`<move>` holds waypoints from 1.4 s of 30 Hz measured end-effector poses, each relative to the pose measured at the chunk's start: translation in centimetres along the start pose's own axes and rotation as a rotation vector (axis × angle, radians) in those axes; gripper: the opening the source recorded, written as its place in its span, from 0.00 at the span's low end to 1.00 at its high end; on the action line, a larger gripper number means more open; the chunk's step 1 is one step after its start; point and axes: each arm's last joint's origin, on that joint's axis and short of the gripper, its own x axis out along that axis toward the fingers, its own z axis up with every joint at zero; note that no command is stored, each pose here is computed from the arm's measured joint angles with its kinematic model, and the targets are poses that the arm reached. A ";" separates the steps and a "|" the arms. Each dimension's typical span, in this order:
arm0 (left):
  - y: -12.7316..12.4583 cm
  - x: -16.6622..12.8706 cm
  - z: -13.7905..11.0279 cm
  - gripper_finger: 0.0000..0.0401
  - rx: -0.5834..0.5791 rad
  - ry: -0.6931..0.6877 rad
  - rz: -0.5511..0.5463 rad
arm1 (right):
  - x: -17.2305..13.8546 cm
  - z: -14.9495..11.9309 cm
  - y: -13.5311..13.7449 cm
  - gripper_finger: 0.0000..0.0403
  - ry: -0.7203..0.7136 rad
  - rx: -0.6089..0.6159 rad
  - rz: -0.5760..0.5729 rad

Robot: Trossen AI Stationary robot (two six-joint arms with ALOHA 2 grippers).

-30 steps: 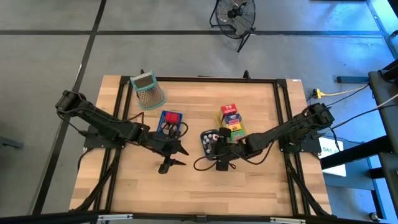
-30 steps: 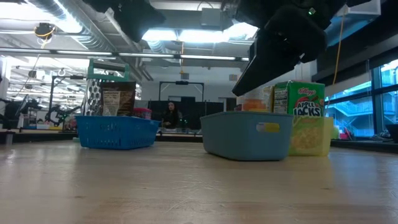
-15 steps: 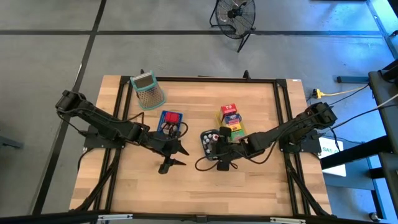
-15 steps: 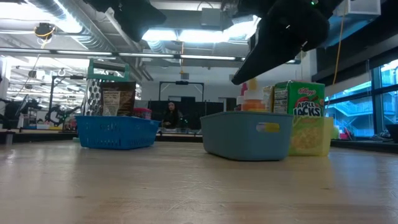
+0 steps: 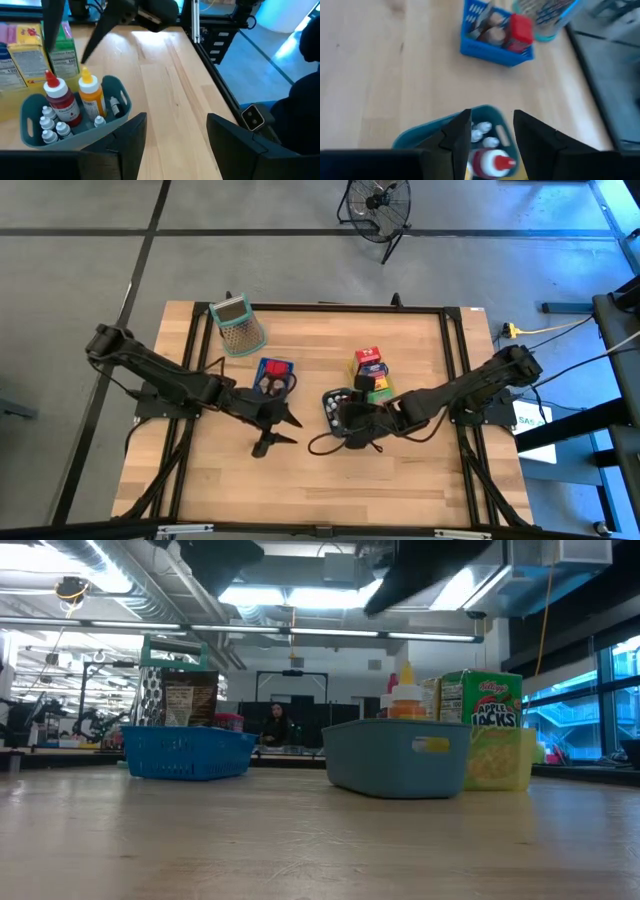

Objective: Pick & Place Kitchen Items
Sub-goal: Return to Home Position

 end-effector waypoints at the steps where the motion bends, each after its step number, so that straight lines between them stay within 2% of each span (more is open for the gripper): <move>1: 0.0 -0.2 0.1 0.50 0.000 -0.006 -0.001 | -0.4 0.4 -0.1 0.37 -0.001 -0.004 -0.020; 8: 0.1 -2.2 0.6 0.50 0.003 -0.020 0.075 | -2.4 1.7 -1.3 0.37 0.020 0.016 -0.206; 15: 0.3 -5.2 0.9 0.50 0.003 -0.031 0.134 | -1.9 1.6 -2.3 0.37 0.045 0.101 -0.234; 20: 0.7 -6.8 0.2 0.50 0.014 0.040 0.195 | -1.6 1.7 -2.7 0.37 0.040 0.207 -0.244; 26: 0.9 -8.1 0.0 0.46 0.039 0.058 0.229 | -1.1 1.9 -3.1 0.36 0.050 0.263 -0.168; 31: 1.1 -9.5 -0.1 0.36 0.036 0.057 0.277 | -1.5 1.8 -3.5 0.25 0.066 0.174 -0.178; 37: 1.4 -11.1 -1.0 0.14 0.043 0.118 0.326 | -4.5 1.3 -5.5 0.03 0.084 0.135 -0.195; 40: 1.4 -11.3 -0.5 0.03 0.026 0.063 0.341 | -6.8 0.5 -7.1 0.01 0.114 0.148 -0.227; 42: 1.3 -11.4 -0.5 0.02 0.066 0.062 0.348 | -8.4 -0.3 -8.3 0.01 0.139 0.179 -0.254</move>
